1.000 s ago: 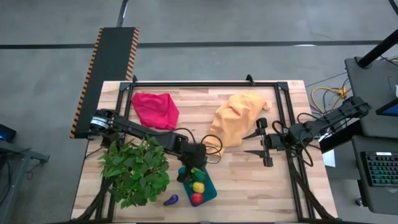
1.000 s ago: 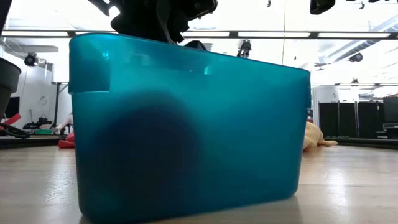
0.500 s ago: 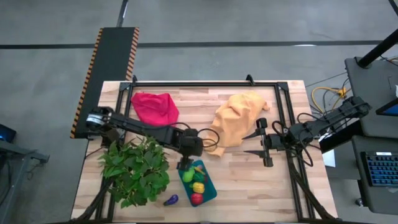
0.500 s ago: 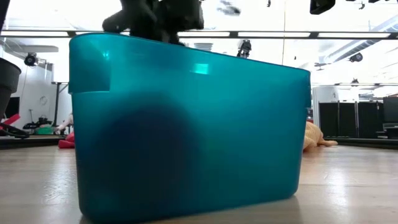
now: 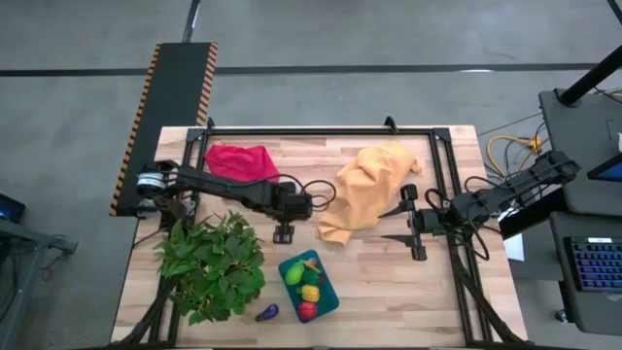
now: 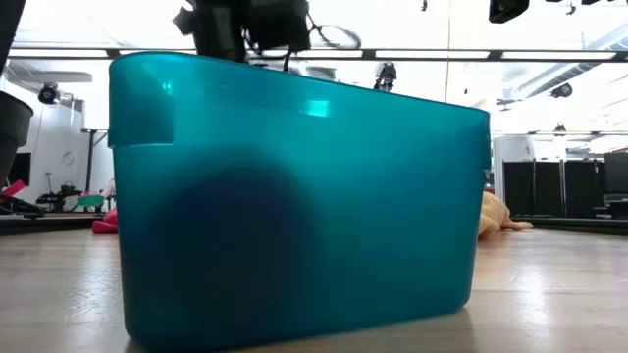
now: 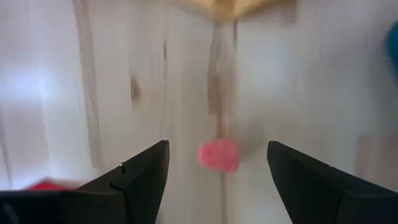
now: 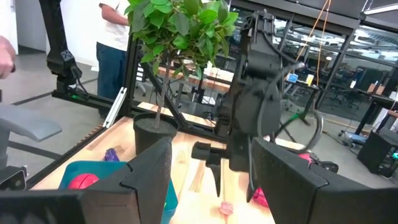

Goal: Pick and placing Produce into tupperware
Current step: Put the peach into the bin

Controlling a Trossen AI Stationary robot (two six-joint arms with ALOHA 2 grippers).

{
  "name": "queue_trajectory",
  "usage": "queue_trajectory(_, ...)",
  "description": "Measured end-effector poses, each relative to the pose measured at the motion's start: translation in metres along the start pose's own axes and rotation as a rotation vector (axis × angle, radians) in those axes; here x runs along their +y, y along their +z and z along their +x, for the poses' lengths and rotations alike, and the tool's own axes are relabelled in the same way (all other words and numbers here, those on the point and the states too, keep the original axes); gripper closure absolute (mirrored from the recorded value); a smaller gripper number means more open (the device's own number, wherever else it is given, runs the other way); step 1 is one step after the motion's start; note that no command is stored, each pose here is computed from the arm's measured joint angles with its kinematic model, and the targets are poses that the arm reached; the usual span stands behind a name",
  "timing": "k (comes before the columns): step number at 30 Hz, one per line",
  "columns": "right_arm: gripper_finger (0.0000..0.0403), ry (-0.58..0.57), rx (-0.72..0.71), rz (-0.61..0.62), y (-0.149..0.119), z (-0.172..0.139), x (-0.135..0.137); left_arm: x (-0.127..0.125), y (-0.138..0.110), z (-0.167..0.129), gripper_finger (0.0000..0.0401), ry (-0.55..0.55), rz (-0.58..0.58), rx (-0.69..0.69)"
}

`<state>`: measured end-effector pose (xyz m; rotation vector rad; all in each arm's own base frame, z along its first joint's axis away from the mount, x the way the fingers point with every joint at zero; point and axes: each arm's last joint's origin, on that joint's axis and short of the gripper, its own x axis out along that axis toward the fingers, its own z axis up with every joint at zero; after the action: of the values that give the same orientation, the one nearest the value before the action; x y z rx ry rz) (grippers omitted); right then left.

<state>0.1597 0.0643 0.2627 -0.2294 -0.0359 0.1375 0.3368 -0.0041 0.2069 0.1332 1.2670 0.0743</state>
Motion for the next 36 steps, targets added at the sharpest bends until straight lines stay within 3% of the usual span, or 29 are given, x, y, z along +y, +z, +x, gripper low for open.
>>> queue_trajectory(17,0.0188,0.001,0.003,-0.002,0.0,0.0,0.0,0.002,-0.024,0.029,0.0145,0.007,0.012,0.003)
queue_trajectory(36,0.0188,0.001,0.006,-0.009,-0.001,0.0,0.0,0.006,-0.031,0.047,0.0145,-0.011,0.014,-0.018)
